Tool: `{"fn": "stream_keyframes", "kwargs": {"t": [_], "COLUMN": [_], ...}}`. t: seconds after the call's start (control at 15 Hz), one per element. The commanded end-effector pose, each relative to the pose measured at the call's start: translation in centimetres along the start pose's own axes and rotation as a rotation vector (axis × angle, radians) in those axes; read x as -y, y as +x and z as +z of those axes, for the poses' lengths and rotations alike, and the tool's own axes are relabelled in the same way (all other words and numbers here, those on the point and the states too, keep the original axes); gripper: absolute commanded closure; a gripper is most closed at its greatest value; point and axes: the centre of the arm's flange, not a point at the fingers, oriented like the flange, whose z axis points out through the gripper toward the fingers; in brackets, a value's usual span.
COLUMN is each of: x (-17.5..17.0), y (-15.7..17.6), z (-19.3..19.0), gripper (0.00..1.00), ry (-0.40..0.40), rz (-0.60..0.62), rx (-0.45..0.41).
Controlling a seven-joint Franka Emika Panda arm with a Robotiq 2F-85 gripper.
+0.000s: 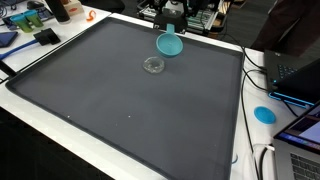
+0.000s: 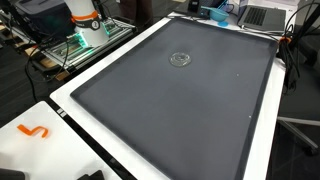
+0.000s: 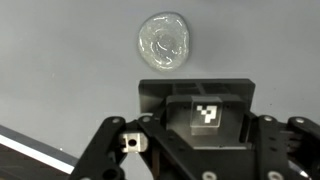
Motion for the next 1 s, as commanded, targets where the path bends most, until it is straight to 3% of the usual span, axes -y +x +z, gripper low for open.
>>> {"fn": "stream_keyframes", "kwargs": {"t": [0.0, 0.67, 0.73, 0.93], "x": [0.0, 0.0, 0.0, -0.2], "y": [0.0, 0.1, 0.1, -1.0], "z": [0.0, 0.0, 0.0, 1.2], "gripper": [0.44, 0.44, 0.69, 0.69], "ry": [0.0, 0.0, 0.0, 0.055], "rz": [0.0, 0.001, 0.001, 0.063], "rx": [0.0, 0.0, 0.0, 0.009]}}
